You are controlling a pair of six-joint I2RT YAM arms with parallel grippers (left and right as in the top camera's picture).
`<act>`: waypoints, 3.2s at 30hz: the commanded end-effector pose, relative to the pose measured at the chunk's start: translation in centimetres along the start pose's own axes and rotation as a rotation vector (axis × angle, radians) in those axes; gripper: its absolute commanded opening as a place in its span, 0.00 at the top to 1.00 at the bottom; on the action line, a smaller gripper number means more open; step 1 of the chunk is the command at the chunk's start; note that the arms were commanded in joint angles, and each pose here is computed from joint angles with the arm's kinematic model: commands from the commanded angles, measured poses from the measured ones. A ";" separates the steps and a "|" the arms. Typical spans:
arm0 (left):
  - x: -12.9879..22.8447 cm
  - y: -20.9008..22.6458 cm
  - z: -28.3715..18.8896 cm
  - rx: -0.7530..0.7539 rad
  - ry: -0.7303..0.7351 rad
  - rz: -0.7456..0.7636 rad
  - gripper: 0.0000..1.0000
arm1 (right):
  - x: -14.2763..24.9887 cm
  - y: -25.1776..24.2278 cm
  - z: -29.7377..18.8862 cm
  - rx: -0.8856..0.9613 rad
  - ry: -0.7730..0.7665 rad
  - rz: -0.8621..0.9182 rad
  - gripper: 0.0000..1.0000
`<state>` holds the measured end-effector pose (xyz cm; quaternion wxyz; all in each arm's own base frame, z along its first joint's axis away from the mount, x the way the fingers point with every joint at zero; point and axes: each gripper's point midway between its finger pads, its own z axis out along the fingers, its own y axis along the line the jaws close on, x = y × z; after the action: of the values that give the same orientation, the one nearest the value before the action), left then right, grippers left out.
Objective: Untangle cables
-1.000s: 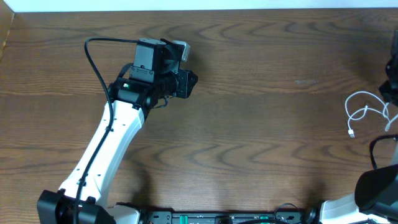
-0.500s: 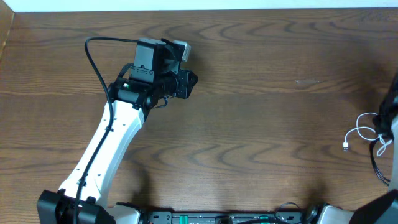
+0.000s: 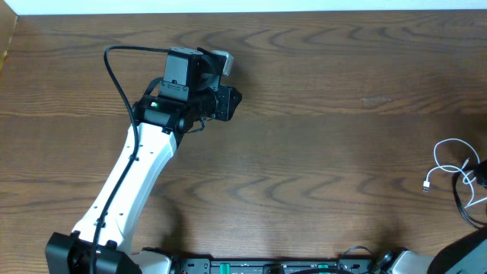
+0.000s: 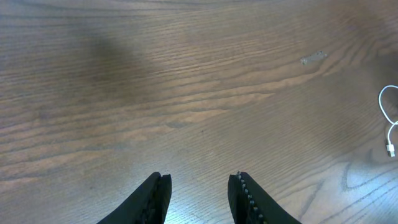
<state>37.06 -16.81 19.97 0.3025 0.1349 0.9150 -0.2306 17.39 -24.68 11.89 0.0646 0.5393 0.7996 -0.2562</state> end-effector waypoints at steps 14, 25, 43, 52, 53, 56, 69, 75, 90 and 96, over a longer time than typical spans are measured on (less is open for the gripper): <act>-0.4 0.3 0.3 -0.011 -0.017 0.013 0.65 | 3.9 5.9 8.7 -0.088 0.144 -0.044 0.99; -0.5 0.3 0.3 -0.010 -0.019 0.011 0.65 | 5.5 7.1 10.4 -0.136 0.159 -0.079 0.99; -0.9 0.2 0.3 -0.008 -0.035 0.017 0.65 | 9.0 18.1 5.0 -0.474 0.139 -0.251 0.99; -0.8 0.3 0.3 -0.009 -0.030 0.012 0.65 | 14.7 26.3 -1.7 -0.703 0.088 -0.408 0.99; -0.8 0.3 0.3 -0.009 -0.030 0.012 0.65 | 15.5 27.1 -2.5 -0.730 0.079 -0.438 0.99; -0.7 0.3 0.3 -0.010 -0.026 0.010 0.65 | 18.5 28.9 -4.9 -0.787 0.060 -0.517 0.99; -0.3 0.3 0.3 -0.012 -0.012 0.005 0.65 | 33.0 30.8 -12.7 -0.964 0.013 -0.939 0.99; 0.0 0.4 0.3 -0.013 0.001 0.000 0.65 | 36.1 29.9 -13.7 -0.983 -0.014 -1.078 0.99; 0.1 0.4 0.3 -0.013 0.003 0.000 0.65 | 30.9 31.7 -19.5 -0.896 -0.251 -1.202 0.99; 0.2 0.4 0.3 -0.014 0.007 -0.002 0.64 | 24.9 33.3 -26.8 -0.966 -0.355 -1.143 0.99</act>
<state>37.16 -16.83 20.06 0.3053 0.1351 0.9139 -0.2308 39.08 19.23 10.60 0.2364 -0.0816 0.9665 0.0582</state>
